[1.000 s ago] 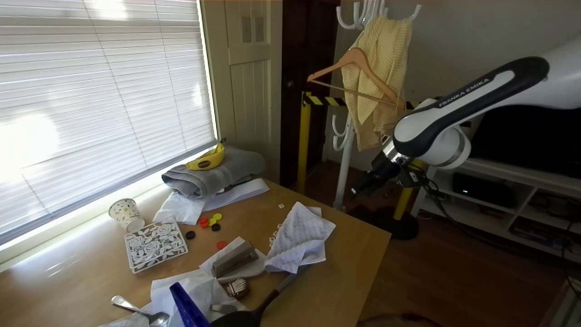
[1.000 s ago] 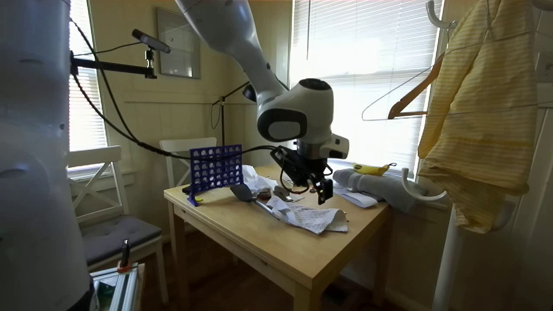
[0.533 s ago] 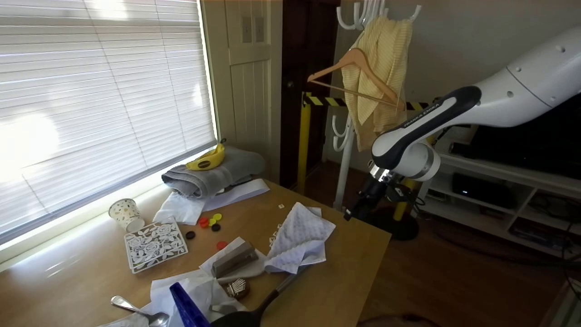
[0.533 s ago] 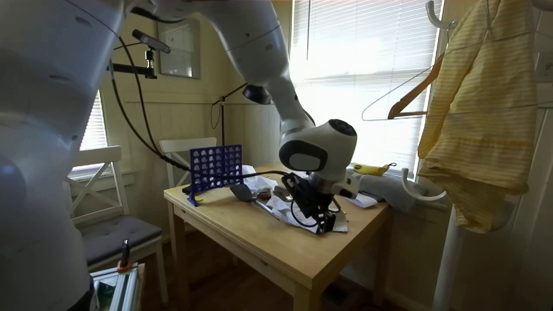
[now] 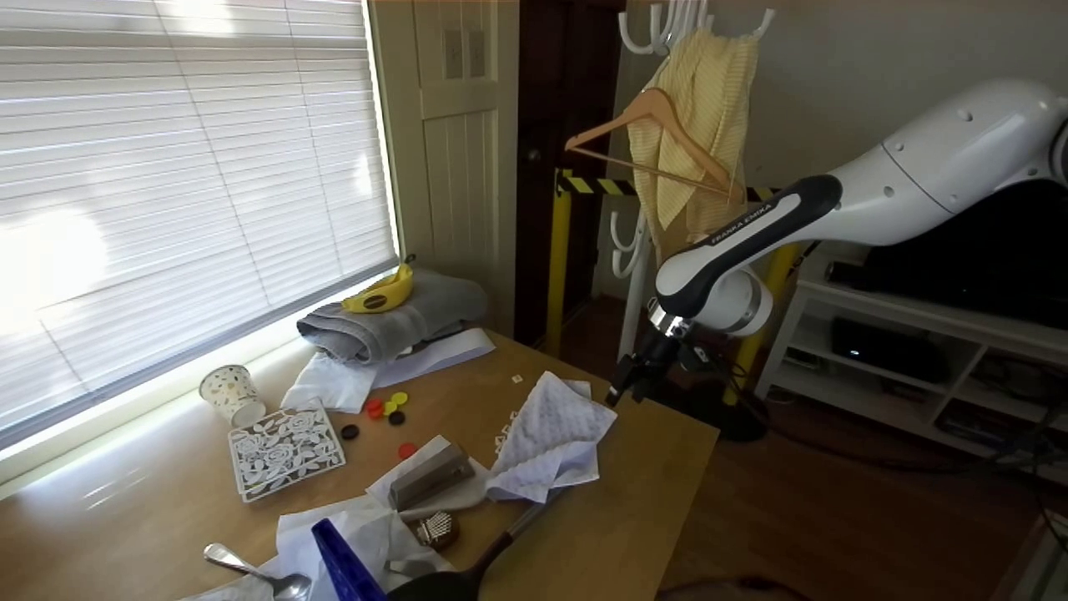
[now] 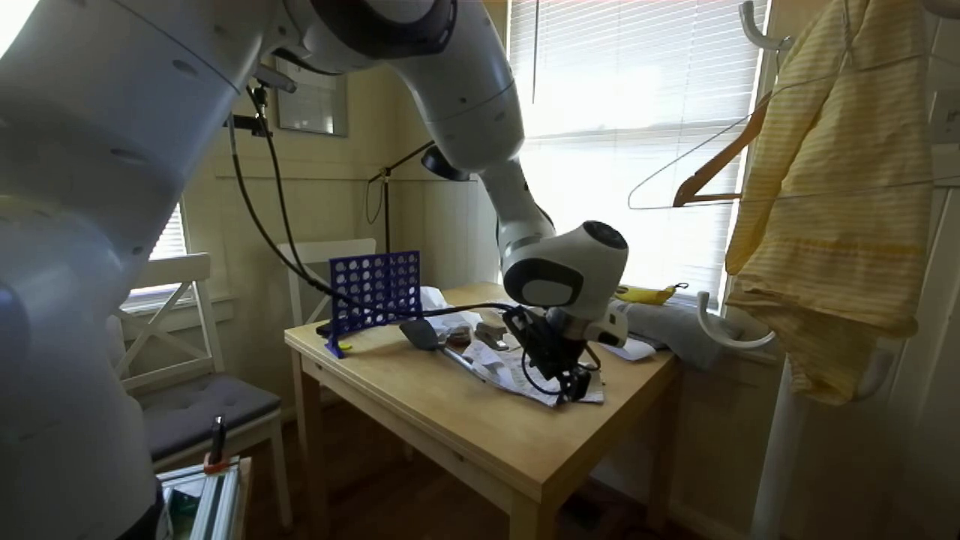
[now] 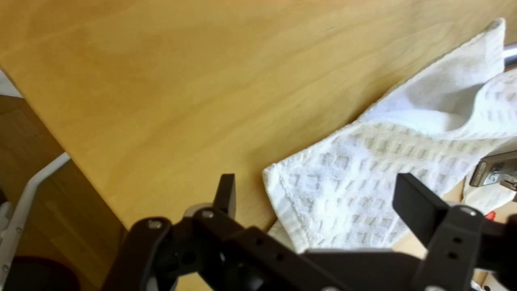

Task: Hang the towel on the rack

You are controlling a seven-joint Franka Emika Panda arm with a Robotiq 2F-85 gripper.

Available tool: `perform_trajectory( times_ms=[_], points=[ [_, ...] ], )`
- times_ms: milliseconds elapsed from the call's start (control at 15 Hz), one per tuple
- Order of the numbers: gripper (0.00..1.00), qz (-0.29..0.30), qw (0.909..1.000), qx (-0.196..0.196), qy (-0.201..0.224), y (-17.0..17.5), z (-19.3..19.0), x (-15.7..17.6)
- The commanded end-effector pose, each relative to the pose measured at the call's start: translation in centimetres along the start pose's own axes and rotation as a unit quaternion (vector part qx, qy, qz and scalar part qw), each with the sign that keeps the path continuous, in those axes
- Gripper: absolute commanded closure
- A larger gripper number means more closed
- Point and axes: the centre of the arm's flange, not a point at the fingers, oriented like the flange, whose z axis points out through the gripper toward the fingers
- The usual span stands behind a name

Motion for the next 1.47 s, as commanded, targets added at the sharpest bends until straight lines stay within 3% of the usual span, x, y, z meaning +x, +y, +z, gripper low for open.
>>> perform_trajectory(
  times_ms=[0,200,267,667,1400],
  points=[
    [0.0,-0.005,1.0,-0.001,-0.005,-0.5,1.4,2.0],
    [0.0,-0.008,0.9998,-0.001,-0.019,-0.5,1.7,2.3],
    [0.0,-0.011,0.9999,-0.004,-0.006,-0.7,1.2,1.1],
    [0.0,-0.014,0.9998,0.014,0.0,-0.5,1.8,1.7],
    [0.0,-0.004,1.0,0.008,-0.001,-0.1,3.6,2.2]
  ],
)
